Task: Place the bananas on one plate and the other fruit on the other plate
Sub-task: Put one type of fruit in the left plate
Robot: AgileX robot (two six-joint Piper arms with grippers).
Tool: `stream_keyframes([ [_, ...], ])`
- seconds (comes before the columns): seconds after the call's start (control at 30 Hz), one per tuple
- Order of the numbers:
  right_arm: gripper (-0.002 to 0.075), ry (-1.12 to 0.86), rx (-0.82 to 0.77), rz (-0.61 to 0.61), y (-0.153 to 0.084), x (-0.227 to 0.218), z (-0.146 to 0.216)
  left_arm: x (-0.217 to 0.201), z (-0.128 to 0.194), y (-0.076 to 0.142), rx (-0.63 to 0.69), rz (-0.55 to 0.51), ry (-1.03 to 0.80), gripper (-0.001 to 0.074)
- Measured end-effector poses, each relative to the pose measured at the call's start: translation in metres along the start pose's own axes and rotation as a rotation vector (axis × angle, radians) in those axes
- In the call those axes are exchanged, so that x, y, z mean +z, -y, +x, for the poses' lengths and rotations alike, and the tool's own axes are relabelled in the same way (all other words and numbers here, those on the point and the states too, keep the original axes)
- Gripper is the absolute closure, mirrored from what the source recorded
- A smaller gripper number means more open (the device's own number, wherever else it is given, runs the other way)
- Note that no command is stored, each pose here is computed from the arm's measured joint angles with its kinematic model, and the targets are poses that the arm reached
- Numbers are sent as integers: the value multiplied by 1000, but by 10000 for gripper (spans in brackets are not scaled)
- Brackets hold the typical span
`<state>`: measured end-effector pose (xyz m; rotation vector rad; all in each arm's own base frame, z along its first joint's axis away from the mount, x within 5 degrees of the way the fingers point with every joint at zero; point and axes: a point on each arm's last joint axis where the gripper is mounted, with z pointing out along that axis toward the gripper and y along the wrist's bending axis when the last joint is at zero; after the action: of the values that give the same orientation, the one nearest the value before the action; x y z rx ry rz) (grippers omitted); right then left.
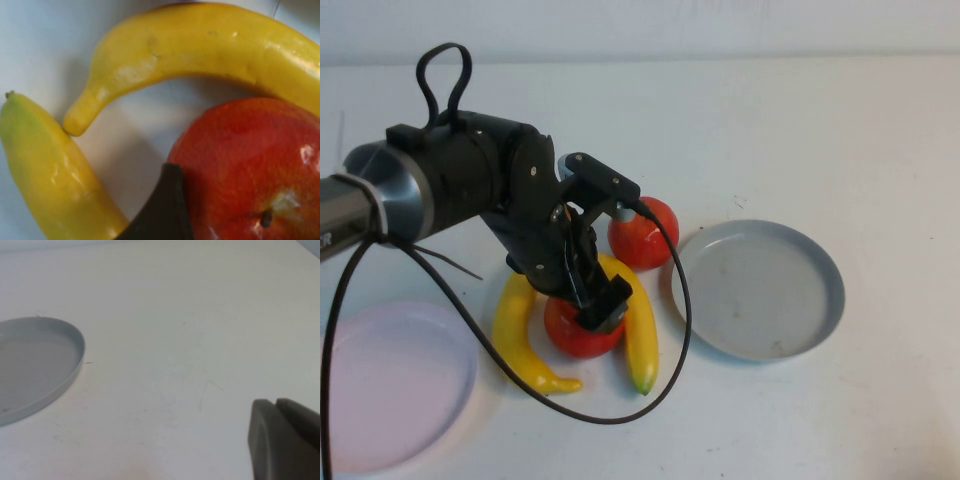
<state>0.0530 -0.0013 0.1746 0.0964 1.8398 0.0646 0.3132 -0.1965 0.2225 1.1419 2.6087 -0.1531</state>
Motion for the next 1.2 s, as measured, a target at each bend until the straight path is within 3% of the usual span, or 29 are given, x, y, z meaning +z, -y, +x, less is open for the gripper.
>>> stream_keyframes([
  [0.13,741,0,0,0,0,0,0,0,0,0,-3,-1,0,153],
  [0.4,741,0,0,0,0,0,0,-9,-3,0,-69,22,-75,153],
  [0.67,741,0,0,0,0,0,0,-43,-20,-2,-130,25,-99,153],
  [1.2,741,0,0,0,0,0,0,-46,-15,-6,-204,-2,-146,153],
])
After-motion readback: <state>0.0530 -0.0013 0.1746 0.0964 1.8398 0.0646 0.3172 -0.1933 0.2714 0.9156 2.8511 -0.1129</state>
